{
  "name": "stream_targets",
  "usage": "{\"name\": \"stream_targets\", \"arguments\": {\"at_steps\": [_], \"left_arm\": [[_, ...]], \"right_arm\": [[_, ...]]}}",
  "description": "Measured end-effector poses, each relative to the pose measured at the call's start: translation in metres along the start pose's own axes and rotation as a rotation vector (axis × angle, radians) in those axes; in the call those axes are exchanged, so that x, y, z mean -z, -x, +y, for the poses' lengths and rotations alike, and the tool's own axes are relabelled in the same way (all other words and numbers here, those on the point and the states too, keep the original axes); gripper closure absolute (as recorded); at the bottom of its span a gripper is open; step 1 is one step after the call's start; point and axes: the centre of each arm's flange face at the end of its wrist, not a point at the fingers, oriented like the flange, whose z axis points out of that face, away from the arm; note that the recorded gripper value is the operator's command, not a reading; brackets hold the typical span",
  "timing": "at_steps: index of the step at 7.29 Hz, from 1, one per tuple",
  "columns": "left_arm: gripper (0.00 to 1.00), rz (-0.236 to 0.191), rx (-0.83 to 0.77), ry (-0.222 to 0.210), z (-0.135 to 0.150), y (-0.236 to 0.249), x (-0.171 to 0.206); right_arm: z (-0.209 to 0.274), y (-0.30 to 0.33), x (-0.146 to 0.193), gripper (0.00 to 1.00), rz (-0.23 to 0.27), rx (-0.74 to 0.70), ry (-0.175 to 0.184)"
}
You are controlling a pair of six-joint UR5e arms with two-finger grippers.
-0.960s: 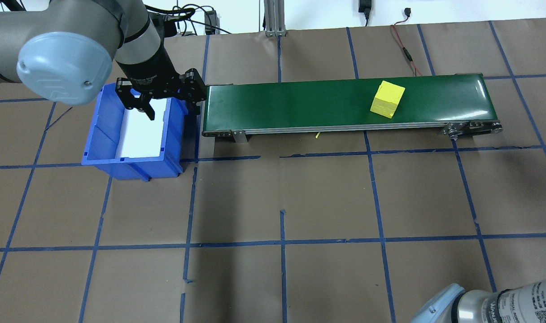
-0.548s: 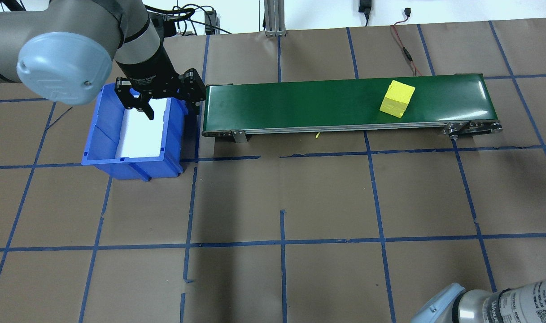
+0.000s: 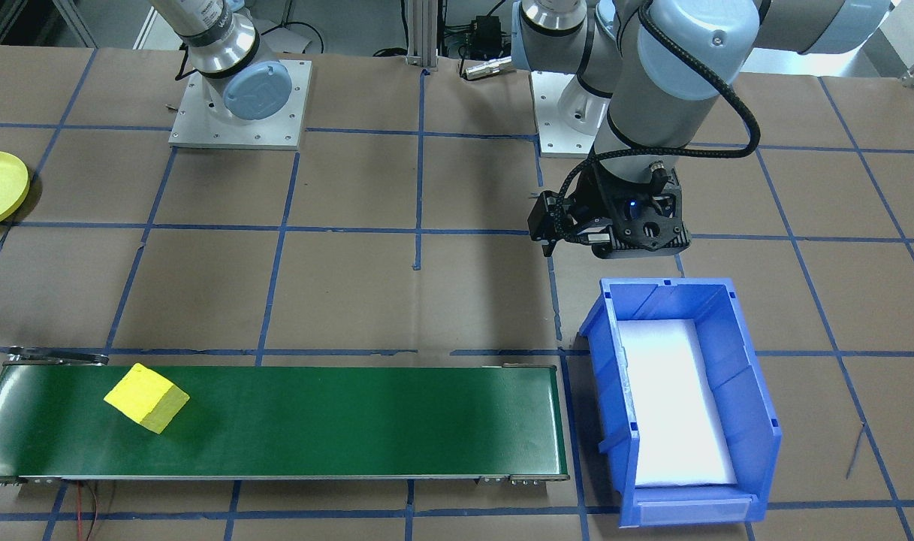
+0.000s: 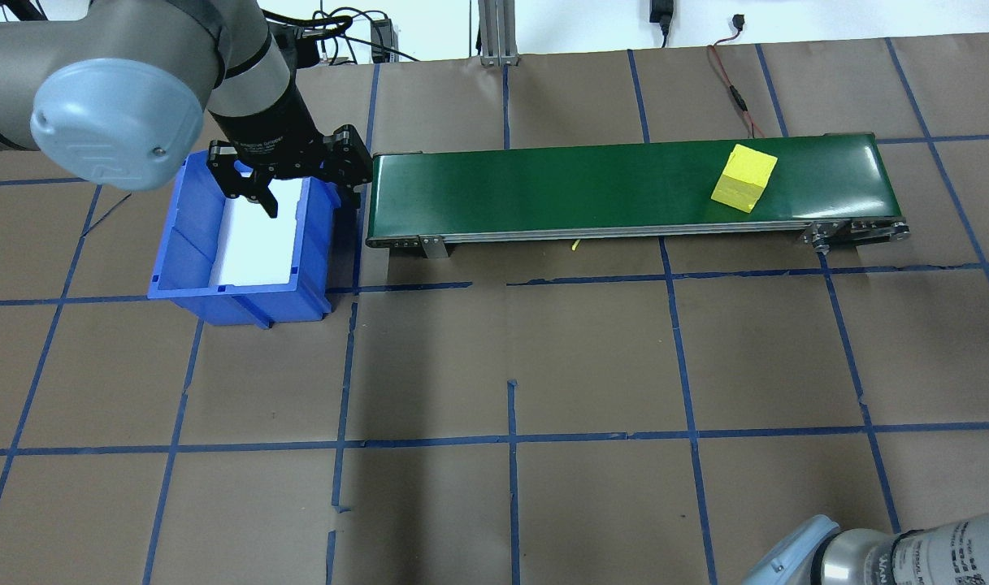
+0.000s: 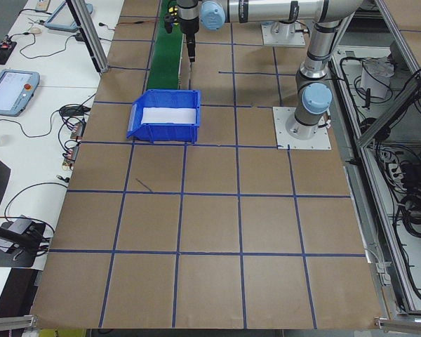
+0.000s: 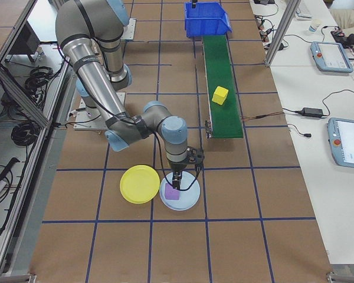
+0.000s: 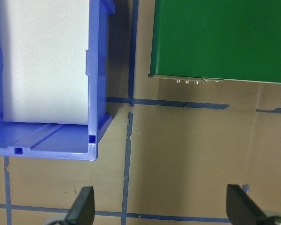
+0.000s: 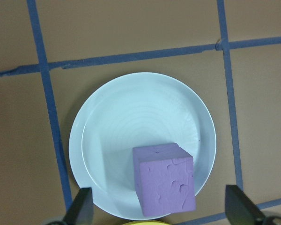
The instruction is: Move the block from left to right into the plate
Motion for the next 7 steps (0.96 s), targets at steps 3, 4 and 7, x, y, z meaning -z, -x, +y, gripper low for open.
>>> {"name": "stream_targets", "arguments": {"at_steps": [3, 4, 7], "left_arm": [[0.0, -0.004, 0.001, 0.007, 0.001, -0.001, -0.002], [0.0, -0.005, 0.012, 0.012, 0.004, -0.004, -0.005], [0.0, -0.003, 0.032, 0.006, 0.006, -0.009, -0.004]], "right_arm": [[-0.074, 0.109, 0.046, 0.02, -0.053, 0.044, -0.025], [-0.09, 0.141, 0.053, 0.02, -0.08, 0.048, -0.023], [-0.117, 0.23, 0.064, 0.02, -0.13, 0.032, 0.006]]}}
